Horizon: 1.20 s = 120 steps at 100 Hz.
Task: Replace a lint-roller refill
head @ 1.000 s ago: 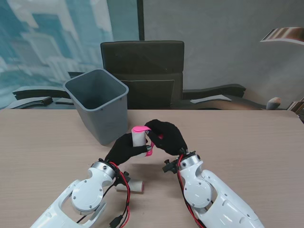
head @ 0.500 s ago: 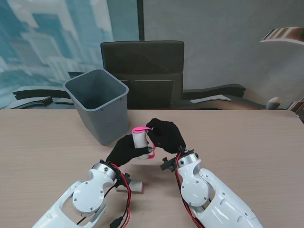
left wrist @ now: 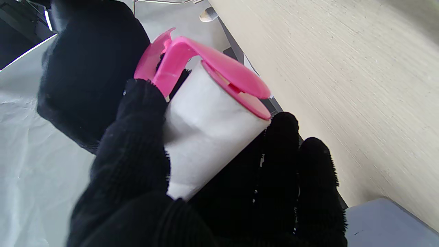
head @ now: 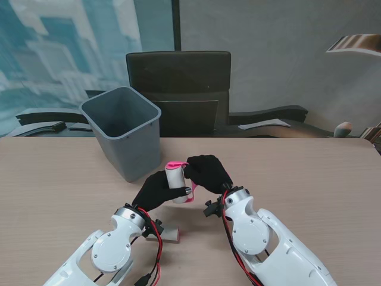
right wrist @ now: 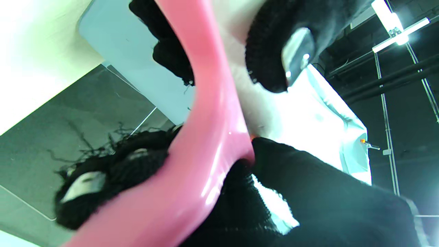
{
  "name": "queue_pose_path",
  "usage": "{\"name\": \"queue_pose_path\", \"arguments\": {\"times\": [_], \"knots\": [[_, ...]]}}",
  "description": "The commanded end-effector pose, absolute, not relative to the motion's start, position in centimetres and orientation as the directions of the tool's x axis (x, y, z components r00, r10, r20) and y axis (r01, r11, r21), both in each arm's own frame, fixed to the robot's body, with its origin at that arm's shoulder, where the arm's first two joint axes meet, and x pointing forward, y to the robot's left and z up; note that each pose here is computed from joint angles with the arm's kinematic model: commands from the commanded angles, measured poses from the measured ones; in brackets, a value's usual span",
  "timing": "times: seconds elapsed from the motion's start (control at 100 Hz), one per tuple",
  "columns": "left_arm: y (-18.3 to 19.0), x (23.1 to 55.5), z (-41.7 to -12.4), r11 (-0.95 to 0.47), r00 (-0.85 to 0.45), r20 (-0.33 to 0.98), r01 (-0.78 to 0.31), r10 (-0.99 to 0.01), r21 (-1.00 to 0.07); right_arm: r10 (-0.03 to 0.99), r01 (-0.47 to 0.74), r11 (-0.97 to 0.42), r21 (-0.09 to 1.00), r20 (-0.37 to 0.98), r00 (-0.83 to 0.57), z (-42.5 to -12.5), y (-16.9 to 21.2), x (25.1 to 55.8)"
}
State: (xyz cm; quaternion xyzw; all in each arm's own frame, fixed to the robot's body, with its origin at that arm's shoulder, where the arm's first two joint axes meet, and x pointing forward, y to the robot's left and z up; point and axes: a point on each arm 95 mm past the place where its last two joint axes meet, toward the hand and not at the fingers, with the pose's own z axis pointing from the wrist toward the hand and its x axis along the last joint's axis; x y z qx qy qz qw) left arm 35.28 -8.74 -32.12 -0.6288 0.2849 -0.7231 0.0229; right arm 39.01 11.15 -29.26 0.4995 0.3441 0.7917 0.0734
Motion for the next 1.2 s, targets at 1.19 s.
{"name": "queue_pose_path", "arguments": {"times": [1.19], "knots": [[-5.9, 35.7, -28.7, -0.757, -0.432, 0.738, -0.170, -0.519, -0.631, 0.539, 0.134, -0.705, 0.696, 0.649, -0.536, -30.0, 7.5, 38.4]]}}
